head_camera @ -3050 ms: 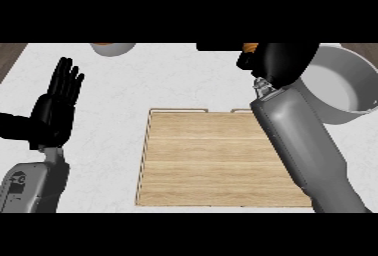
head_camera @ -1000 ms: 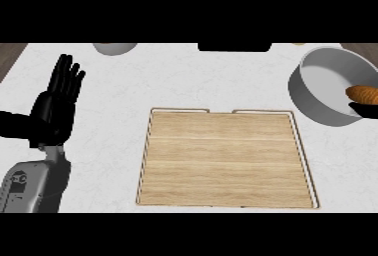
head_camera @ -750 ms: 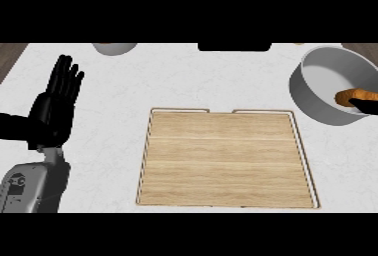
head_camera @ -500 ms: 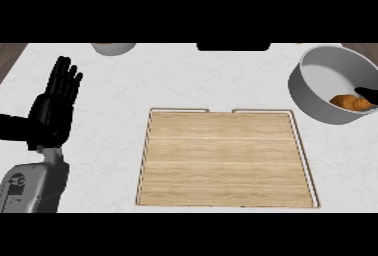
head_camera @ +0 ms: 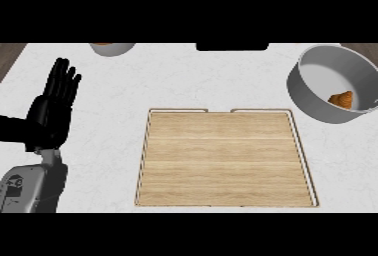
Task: Pick the croissant from the tray and place it in the pot
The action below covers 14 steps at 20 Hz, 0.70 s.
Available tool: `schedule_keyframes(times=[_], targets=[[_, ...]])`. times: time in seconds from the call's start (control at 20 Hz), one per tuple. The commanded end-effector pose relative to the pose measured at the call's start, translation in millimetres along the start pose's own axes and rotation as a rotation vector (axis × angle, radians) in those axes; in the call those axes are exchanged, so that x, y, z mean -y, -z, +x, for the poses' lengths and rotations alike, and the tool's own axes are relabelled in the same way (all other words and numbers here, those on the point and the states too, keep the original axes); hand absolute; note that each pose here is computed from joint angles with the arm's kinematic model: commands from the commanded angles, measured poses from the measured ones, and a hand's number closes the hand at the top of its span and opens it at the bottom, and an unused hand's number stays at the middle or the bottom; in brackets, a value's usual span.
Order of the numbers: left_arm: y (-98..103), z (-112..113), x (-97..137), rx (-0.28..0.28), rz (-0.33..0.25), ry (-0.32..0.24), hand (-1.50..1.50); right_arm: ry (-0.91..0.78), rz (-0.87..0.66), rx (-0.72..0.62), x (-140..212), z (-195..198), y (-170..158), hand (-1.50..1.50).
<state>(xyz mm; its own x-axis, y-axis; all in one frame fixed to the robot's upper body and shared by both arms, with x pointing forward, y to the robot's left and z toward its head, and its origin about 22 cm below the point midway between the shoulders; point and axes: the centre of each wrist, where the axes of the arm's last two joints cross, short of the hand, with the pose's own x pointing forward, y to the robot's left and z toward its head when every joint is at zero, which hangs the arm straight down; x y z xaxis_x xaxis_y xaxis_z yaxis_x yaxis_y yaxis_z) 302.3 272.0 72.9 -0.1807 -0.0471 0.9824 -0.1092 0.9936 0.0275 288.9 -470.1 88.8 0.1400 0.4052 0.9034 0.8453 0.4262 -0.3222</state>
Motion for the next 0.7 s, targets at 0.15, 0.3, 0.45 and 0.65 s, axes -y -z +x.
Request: schedule_keyframes(times=[0.15, 0.3, 0.45, 0.65], targets=[[2.8, 0.9, 3.3, 0.006, -0.011, -0.012, 0.0, 0.09, -0.07, 0.009, 66.0, -28.5, -6.3, -1.5], [9.0, 30.7, 17.4, 0.005, 0.006, -0.009, 0.0, 0.081, -0.083, 0.028, 110.9, -31.9, 10.2, -1.5], [-12.9, -1.0, 13.3, 0.007, -0.007, -0.005, 0.0, 0.1, -0.111, 0.036, 135.3, -46.3, 5.6, -1.5], [14.7, 9.0, 5.3, 0.008, 0.0, 0.004, 0.0, 0.093, -0.11, 0.015, 153.9, -68.6, 1.3, -1.5]])
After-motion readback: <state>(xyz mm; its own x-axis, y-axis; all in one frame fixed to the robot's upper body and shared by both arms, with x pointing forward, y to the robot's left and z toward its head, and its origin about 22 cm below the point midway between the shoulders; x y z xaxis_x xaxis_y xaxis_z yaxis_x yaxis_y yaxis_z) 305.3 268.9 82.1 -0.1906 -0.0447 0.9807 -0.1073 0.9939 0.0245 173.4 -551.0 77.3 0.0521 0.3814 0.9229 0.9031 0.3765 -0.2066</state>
